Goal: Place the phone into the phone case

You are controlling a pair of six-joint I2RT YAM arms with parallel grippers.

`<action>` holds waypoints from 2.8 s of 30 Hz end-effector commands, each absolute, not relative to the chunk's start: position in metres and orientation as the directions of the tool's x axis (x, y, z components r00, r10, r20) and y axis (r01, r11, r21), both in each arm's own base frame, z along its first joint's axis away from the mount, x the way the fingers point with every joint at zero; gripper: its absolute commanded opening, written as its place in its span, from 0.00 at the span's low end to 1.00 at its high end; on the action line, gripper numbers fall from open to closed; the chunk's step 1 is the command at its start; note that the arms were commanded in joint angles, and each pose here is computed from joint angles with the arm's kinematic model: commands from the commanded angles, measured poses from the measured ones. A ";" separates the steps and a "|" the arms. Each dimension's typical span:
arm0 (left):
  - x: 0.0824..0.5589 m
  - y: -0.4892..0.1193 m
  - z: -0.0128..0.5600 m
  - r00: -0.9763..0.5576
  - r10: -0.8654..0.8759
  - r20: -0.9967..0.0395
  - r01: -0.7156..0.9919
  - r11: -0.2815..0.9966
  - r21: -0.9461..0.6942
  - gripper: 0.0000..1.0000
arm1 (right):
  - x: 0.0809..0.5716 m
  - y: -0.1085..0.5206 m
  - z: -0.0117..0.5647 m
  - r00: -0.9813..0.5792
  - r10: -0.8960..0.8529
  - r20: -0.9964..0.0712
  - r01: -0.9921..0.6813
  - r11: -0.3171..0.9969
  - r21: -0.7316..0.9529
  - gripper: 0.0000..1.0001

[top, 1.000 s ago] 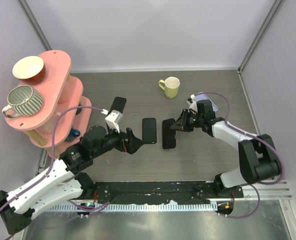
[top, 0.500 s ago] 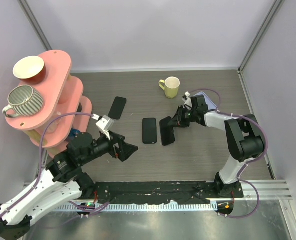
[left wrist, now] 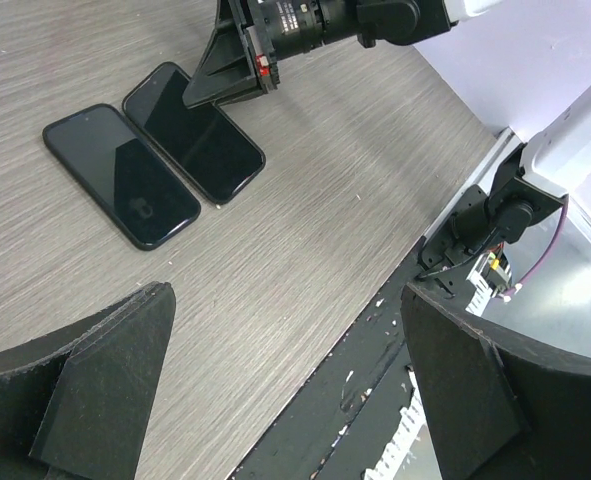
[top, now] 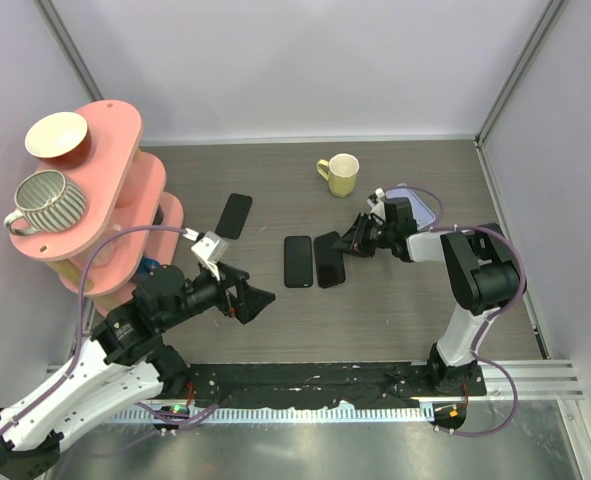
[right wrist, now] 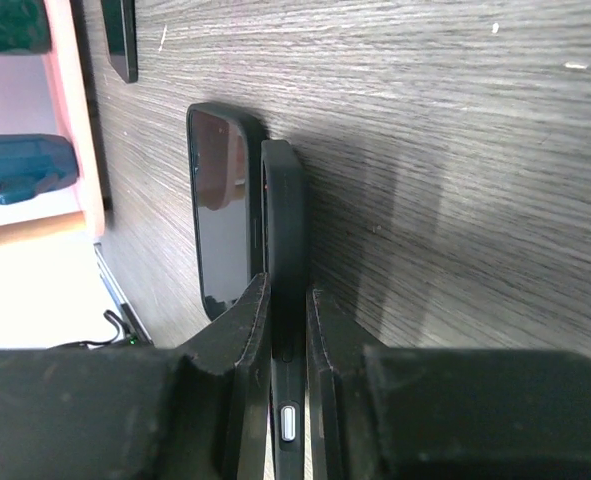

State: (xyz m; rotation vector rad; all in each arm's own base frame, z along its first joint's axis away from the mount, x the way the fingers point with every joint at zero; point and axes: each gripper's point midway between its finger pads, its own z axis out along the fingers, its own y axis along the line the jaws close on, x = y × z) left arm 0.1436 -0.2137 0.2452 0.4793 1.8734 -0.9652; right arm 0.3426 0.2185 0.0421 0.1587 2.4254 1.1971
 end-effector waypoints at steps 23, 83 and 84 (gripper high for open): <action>0.226 -0.186 0.233 -0.474 0.133 -0.870 0.405 0.911 -0.081 0.98 | 0.361 0.134 0.087 -0.731 0.386 -0.563 0.034 0.844 0.535 0.76; 0.199 -0.203 0.236 -0.374 0.123 -0.919 0.597 0.790 -0.138 1.00 | 0.408 -0.042 0.099 -0.151 0.819 -0.554 0.898 0.348 0.269 0.59; 0.198 -0.203 0.237 -0.373 0.122 -0.920 0.598 0.790 -0.137 1.00 | 0.406 -0.055 0.100 -0.111 0.822 -0.558 0.916 0.303 0.264 0.58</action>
